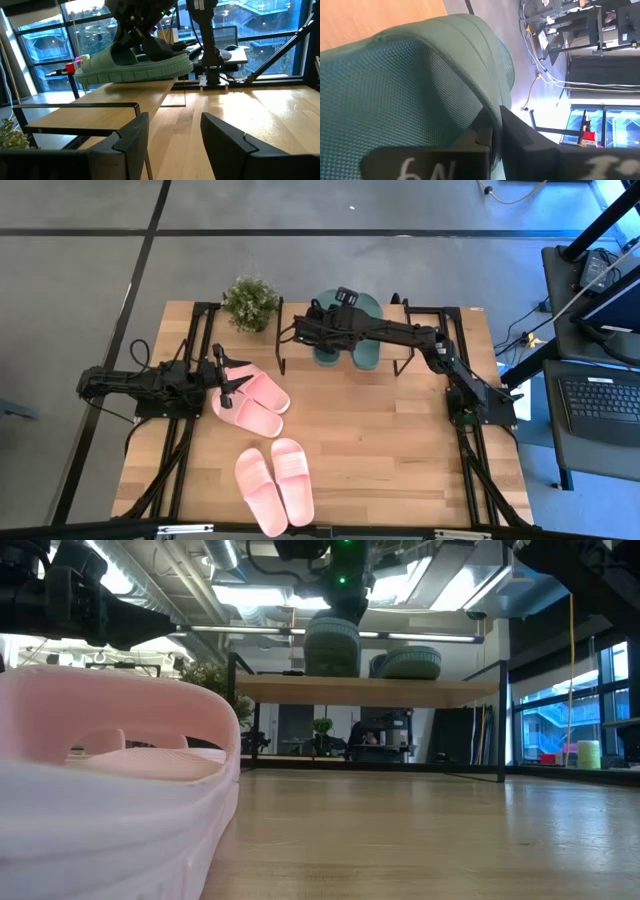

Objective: Pick and place slides into the shelf
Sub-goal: Put the green slipper on the shelf

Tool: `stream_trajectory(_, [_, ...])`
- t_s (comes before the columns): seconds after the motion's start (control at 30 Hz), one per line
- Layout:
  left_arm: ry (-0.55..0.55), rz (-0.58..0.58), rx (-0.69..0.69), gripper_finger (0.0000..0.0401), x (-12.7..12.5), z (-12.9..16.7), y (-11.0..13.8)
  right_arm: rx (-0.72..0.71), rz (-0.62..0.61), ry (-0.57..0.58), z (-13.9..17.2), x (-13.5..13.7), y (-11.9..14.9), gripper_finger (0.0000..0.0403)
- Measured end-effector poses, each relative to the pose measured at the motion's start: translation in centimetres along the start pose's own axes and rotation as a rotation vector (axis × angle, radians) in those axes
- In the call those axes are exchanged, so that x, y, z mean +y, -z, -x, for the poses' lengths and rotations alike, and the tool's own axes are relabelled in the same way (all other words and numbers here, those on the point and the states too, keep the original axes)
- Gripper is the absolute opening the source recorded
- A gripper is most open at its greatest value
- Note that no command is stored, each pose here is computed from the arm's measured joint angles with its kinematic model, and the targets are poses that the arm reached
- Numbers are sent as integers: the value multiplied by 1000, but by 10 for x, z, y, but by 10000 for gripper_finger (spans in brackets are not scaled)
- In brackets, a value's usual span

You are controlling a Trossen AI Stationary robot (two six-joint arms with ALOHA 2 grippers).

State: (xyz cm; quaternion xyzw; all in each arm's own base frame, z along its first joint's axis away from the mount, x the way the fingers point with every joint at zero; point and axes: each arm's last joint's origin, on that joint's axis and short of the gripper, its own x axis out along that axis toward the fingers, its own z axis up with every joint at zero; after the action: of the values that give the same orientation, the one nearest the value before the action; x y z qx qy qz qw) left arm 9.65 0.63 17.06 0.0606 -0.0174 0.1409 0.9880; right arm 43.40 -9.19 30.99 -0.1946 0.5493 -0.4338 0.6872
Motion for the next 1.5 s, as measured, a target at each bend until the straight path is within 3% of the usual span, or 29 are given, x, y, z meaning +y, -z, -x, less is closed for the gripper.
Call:
stream_trajectory(0.7, [4,1,-1,173,0,0,0,3,15,27,0,0,1,14])
stream_trajectory(1.0, [4,17,-1,173,0,0,0,32,98,34,-20,25,7,14])
stream_trajectory(1.3, [4,17,-1,173,0,0,0,27,96,36,-21,27,7,14])
stream_trajectory(1.5, [4,17,-1,173,0,0,0,45,98,27,-21,27,9,45])
